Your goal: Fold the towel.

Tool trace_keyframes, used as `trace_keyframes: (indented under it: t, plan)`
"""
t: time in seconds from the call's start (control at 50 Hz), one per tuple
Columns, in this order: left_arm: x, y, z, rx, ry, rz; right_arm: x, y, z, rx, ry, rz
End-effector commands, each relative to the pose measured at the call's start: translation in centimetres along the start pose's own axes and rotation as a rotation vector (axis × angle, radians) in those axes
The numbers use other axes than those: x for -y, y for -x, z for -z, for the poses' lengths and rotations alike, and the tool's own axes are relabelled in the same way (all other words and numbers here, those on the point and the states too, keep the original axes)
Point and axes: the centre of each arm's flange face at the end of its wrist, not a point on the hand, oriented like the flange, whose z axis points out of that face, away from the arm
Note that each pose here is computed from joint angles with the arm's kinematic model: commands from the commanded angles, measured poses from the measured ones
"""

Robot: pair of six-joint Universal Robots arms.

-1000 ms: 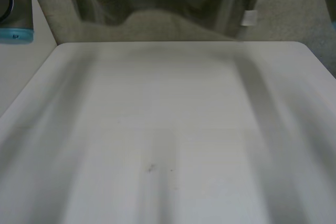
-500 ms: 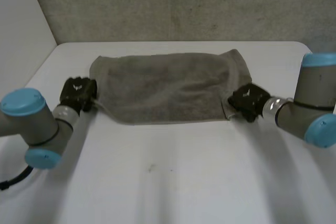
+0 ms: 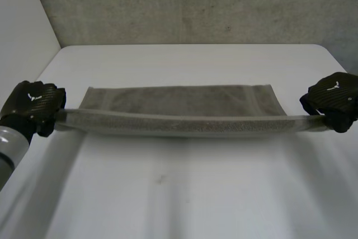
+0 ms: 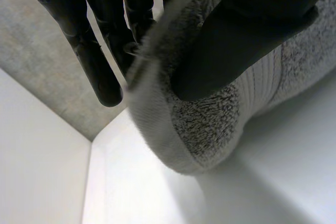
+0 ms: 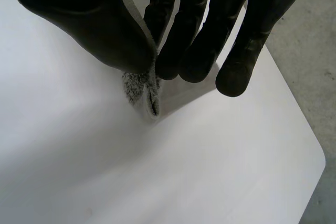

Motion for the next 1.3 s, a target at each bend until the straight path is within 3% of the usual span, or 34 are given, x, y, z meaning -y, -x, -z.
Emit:
trace_keyframes:
  t: [0.02,0.2,0.34,0.5,0.72,0.9,1.0,1.1,1.18,1.22,1.3]
  plan:
    - [-0.2,-0.5,0.1,-0.071,0.003,0.02,0.1,-0.6,-1.2,0.012,-0.008,0.024]
    - [-3.5,-2.5,-8.9,-0.138,0.027,0.009,-1.8,-0.4,-11.2,0.037,-0.019,0.009]
    - [-5.0,-2.4,-16.2,-0.051,0.012,-0.01,-1.6,-0.4,-17.7,-0.062,-0.109,-0.019]
    - [-5.0,-2.5,-20.8,-0.013,-0.054,-0.028,-0.6,-1.6,-20.9,-0.254,-0.229,-0.012]
    - [-5.8,-3.7,-22.3,-0.035,-0.054,-0.029,0.0,-1.3,-22.8,-0.321,-0.256,0.013]
    - [-5.7,-4.2,-21.5,-0.054,-0.027,-0.021,0.4,-1.9,-22.6,-0.381,-0.24,-0.003]
    - [-3.1,-3.2,-20.0,-0.045,-0.049,-0.002,2.0,-2.7,-19.5,-0.388,-0.25,-0.046]
    - [1.1,-1.7,-15.4,-0.041,-0.092,0.142,3.7,-3.2,-15.3,-0.399,-0.272,-0.069]
    - [2.9,-1.1,-13.1,-0.033,-0.125,0.199,4.2,-2.9,-12.3,-0.391,-0.263,-0.08]
    - [4.0,-0.9,-11.2,-0.029,-0.149,0.25,3.9,-1.9,-9.5,-0.34,-0.208,-0.111]
    - [4.5,-1.0,-9.5,-0.031,-0.17,0.298,2.8,-0.3,-8.0,-0.256,-0.127,-0.177]
